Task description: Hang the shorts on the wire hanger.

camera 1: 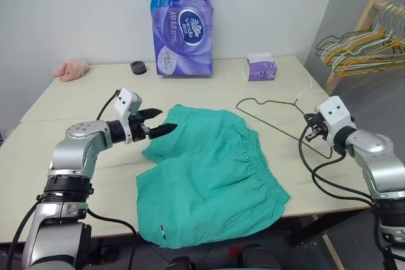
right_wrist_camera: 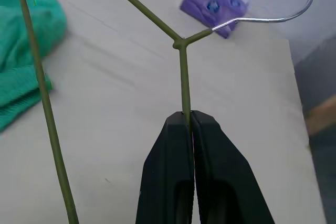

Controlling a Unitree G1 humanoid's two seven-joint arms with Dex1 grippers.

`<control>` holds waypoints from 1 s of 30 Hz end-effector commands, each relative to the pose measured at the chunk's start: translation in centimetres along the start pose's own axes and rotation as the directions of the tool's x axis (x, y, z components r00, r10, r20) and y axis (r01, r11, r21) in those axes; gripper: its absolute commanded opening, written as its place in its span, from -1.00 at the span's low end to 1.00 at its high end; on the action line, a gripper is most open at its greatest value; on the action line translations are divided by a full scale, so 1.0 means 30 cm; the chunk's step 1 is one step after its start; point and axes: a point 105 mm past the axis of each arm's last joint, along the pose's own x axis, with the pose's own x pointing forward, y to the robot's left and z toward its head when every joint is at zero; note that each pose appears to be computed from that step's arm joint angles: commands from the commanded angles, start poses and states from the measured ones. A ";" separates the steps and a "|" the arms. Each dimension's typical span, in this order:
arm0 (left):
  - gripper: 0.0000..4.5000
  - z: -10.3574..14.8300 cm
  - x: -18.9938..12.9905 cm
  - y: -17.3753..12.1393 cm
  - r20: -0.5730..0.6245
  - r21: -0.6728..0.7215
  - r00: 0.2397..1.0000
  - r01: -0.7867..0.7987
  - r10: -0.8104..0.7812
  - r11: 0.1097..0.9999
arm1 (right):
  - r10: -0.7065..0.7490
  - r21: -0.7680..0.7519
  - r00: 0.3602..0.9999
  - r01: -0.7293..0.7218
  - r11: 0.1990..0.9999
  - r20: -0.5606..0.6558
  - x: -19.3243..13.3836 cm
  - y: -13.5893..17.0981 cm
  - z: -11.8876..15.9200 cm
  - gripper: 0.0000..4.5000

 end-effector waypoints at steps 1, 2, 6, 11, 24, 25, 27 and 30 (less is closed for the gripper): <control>1.00 0.021 -0.013 -0.077 -0.029 -0.006 0.989 0.146 -0.146 0.989 | 0.114 -0.281 0.977 -0.061 0.958 0.178 -0.014 0.055 0.144 -0.98; 1.00 0.011 -0.014 -0.101 -0.050 -0.023 0.980 0.189 -0.190 0.982 | 0.161 -0.330 0.965 -0.086 0.940 0.206 -0.014 0.082 0.166 -0.98; 1.00 -0.017 -0.003 -0.141 -0.108 -0.034 0.961 0.251 -0.253 0.967 | 0.281 -0.481 0.920 -0.122 0.868 0.273 -0.013 0.156 0.229 -0.98; 1.00 -0.078 0.040 -0.197 -0.197 -0.014 0.923 0.334 -0.330 0.942 | 0.423 -0.588 0.837 -0.156 0.794 0.348 -0.009 0.257 0.326 -0.98; 0.74 -0.137 0.095 -0.240 -0.241 -0.009 0.896 0.381 -0.372 0.925 | 0.454 -0.596 0.804 -0.160 0.787 0.384 -0.008 0.281 0.374 -1.00; 0.63 -0.138 0.095 -0.243 -0.241 -0.011 0.894 0.386 -0.377 0.922 | 0.454 -0.595 0.803 -0.160 0.788 0.386 -0.009 0.282 0.375 -1.00; 0.37 -0.149 0.090 -0.259 -0.253 -0.015 0.880 0.412 -0.402 0.911 | 0.453 -0.589 0.802 -0.161 0.792 0.390 -0.012 0.284 0.376 -1.00; -0.03 -0.159 0.089 -0.272 -0.259 -0.017 0.872 0.426 -0.415 0.905 | 0.453 -0.587 0.800 -0.161 0.793 0.393 -0.015 0.288 0.377 -1.00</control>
